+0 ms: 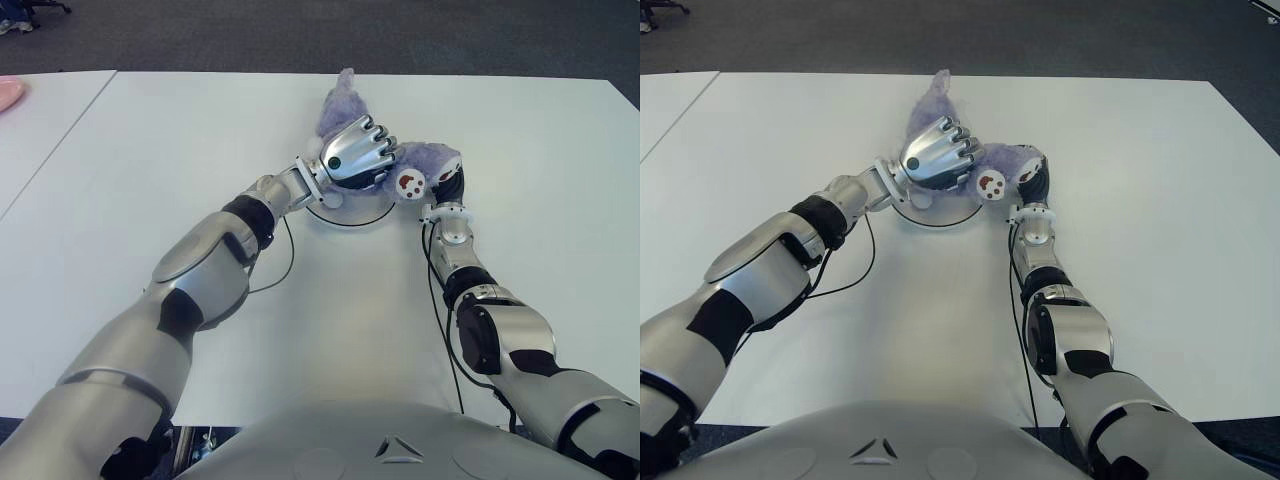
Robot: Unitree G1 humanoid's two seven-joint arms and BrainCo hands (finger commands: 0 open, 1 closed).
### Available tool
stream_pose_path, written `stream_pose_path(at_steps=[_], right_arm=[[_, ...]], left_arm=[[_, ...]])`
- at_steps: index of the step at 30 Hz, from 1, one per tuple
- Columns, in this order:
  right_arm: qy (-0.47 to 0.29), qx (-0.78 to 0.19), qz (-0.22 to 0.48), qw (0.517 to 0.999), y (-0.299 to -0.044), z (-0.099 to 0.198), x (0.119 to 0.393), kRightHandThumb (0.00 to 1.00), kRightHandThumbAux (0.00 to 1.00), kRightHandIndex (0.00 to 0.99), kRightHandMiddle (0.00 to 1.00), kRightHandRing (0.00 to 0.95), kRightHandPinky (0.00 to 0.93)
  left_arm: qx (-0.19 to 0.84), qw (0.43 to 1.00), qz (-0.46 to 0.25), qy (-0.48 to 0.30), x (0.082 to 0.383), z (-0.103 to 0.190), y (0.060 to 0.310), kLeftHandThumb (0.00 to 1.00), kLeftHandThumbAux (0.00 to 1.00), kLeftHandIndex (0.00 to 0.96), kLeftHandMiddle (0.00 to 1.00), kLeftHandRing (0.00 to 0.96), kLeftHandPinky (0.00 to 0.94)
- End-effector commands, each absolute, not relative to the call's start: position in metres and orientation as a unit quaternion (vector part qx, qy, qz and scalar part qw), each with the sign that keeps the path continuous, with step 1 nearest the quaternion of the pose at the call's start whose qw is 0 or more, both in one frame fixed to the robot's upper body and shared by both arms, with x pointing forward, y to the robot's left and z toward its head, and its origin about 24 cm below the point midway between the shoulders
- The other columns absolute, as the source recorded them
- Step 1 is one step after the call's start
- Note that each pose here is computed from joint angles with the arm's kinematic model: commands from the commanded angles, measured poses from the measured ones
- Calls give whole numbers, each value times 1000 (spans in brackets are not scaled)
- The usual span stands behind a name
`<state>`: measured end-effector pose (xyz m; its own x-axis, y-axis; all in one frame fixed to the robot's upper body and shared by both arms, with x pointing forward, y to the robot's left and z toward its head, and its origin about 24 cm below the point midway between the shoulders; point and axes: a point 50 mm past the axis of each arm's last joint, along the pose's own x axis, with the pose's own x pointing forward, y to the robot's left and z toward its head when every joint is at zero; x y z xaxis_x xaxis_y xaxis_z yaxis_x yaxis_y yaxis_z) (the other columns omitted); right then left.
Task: Put the doll into the plate.
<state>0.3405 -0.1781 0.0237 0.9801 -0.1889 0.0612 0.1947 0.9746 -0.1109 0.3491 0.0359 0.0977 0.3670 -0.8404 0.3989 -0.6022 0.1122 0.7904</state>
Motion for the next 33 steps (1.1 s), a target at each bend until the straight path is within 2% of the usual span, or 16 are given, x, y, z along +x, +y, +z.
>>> stream_pose_path(at_steps=[1,5,15,16,17,18,19,22,25,27,33], right_arm=[[224,-52,-108,967,-184,-86,251,1000,676,361,451,527,430],[225,-51,-108,967,-183,-87,250,1000,677,365,449,534,420],[218,-59,-116,967,-183,-85,251,1000,676,370,445,534,424],[216,-60,-117,968,-183,-85,251,1000,676,371,446,538,420],[214,-59,-118,968,-183,-85,251,1000,676,372,446,539,419],[213,-59,-119,968,-183,-85,251,1000,676,373,447,541,419],[213,-57,-119,968,-183,-85,251,1000,676,373,447,542,420],[211,-53,-119,969,-183,-85,251,1000,676,371,453,553,419],[209,-50,-121,969,-183,-84,251,1000,677,358,460,564,420],[208,-48,-122,969,-182,-84,251,1000,678,354,460,567,420],[188,-32,-141,971,-181,-81,252,1000,680,353,447,571,414]], left_arm=[[675,470,-128,-554,349,91,36,723,701,442,822,831,859],[675,460,-127,-563,348,96,36,716,701,442,809,826,843],[673,461,-135,-563,341,97,33,685,710,426,690,731,747],[671,463,-136,-564,339,98,32,492,648,421,653,683,697],[669,464,-137,-564,337,100,31,421,627,419,639,665,679],[668,465,-138,-564,335,101,31,305,573,374,562,566,570],[668,466,-139,-564,334,102,31,231,539,345,512,502,499],[671,465,-141,-560,331,103,31,101,456,208,341,316,282],[678,459,-146,-556,328,106,30,33,387,91,197,166,111],[681,456,-148,-553,327,107,30,16,361,54,149,119,57],[693,441,-156,-549,322,114,28,1,286,5,29,20,5]])
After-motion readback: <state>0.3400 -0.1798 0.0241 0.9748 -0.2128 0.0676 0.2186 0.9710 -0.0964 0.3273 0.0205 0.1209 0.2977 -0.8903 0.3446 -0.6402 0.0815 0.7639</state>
